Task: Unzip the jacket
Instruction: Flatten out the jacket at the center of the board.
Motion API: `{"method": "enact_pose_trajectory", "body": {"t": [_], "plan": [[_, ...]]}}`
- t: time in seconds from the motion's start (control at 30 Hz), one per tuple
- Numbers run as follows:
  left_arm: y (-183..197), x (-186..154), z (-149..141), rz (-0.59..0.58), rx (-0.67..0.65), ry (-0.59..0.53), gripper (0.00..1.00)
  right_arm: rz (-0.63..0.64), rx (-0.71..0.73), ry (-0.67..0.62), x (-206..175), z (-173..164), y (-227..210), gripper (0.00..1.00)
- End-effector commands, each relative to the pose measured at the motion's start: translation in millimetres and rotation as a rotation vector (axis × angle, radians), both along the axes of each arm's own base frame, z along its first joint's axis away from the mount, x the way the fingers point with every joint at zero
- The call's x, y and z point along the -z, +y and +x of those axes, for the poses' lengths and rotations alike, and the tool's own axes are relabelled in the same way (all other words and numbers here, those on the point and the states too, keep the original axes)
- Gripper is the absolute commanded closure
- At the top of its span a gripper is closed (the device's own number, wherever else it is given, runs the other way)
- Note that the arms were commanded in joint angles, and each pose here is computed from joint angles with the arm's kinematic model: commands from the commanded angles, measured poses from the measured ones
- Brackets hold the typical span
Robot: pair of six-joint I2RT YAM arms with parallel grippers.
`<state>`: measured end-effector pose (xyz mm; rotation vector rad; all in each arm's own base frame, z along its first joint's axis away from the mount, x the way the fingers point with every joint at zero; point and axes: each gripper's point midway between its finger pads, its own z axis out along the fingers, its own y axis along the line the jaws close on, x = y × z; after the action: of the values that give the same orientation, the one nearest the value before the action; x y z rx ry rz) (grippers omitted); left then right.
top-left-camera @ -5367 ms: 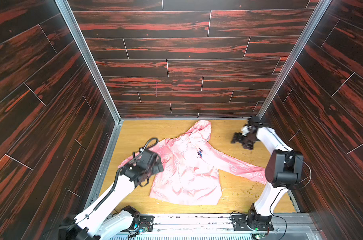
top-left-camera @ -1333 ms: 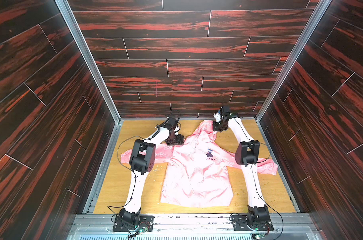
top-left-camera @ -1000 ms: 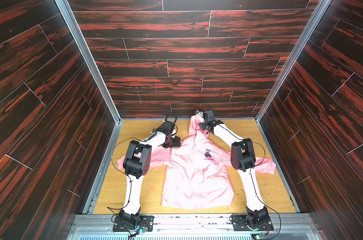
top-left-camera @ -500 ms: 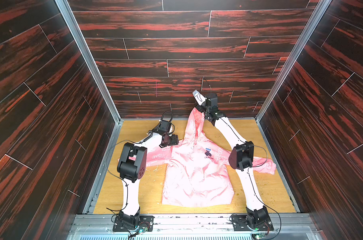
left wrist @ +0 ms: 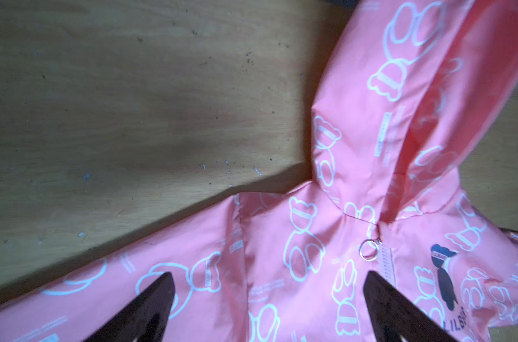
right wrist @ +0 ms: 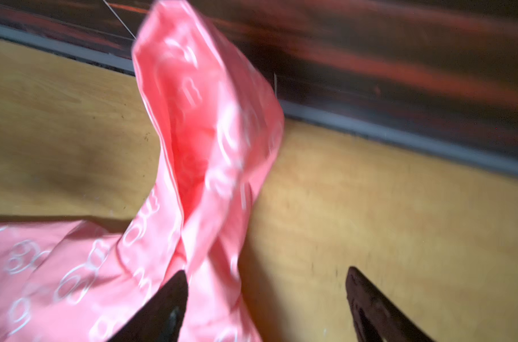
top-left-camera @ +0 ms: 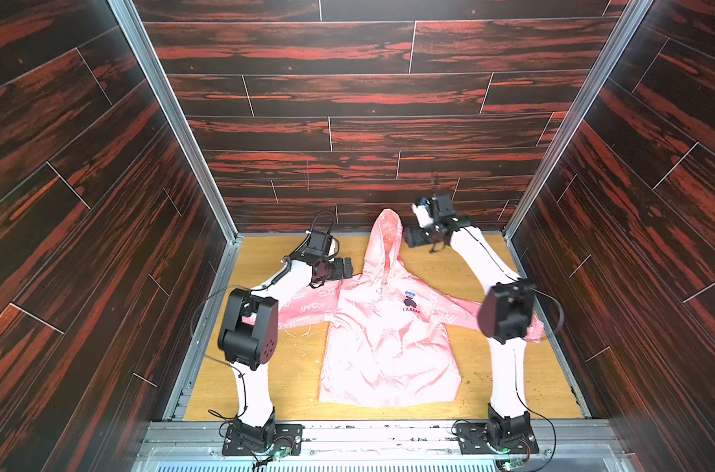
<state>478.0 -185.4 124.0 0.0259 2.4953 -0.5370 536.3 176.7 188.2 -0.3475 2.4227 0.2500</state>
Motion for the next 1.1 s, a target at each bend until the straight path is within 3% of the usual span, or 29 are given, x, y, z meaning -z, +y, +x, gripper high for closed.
{"method": "enact_pose_trajectory", "body": {"t": [0.0, 0.17, 0.4, 0.53, 0.7, 0.77, 0.87, 0.97, 1.07], "plan": [[-11.3, -22.1, -1.8, -0.024, 0.097, -0.074, 0.00, 0.197, 0.024, -0.087, -62.7, -37.7, 14.7, 0.22], [-24.7, -19.7, 1.9, -0.031, 0.146, -0.033, 0.19, 0.253, 0.014, 0.063, -16.8, -67.0, 21.5, 0.46], [-51.4, -14.4, -10.7, -0.009, 0.264, -0.028, 0.24, 0.348, 0.013, 0.168, 12.1, -100.5, 42.4, 0.47], [-65.9, -13.2, -17.3, -0.073, 0.350, -0.044, 0.30, 0.305, -0.064, 0.220, 39.6, -115.8, 70.6, 0.60], [-72.6, -23.4, -25.2, -0.073, 0.486, -0.205, 0.25, 0.239, -0.095, 0.263, 64.0, -125.6, 102.3, 0.59], [-76.4, -25.2, -35.6, -0.108, 0.584, -0.254, 0.13, 0.237, -0.042, 0.307, 73.5, -123.4, 101.7, 0.56], [-65.5, -16.7, -32.6, -0.053, 0.603, -0.237, 0.00, 0.239, 0.000, 0.353, 84.7, -125.9, 102.9, 0.51], [-57.7, -10.1, -34.7, -0.031, 0.646, -0.196, 0.00, 0.238, 0.028, 0.404, 96.3, -131.1, 108.4, 0.50], [-55.6, -11.5, -40.7, -0.066, 0.692, -0.171, 0.14, 0.239, 0.022, 0.433, 102.3, -131.9, 124.3, 0.52]]}}
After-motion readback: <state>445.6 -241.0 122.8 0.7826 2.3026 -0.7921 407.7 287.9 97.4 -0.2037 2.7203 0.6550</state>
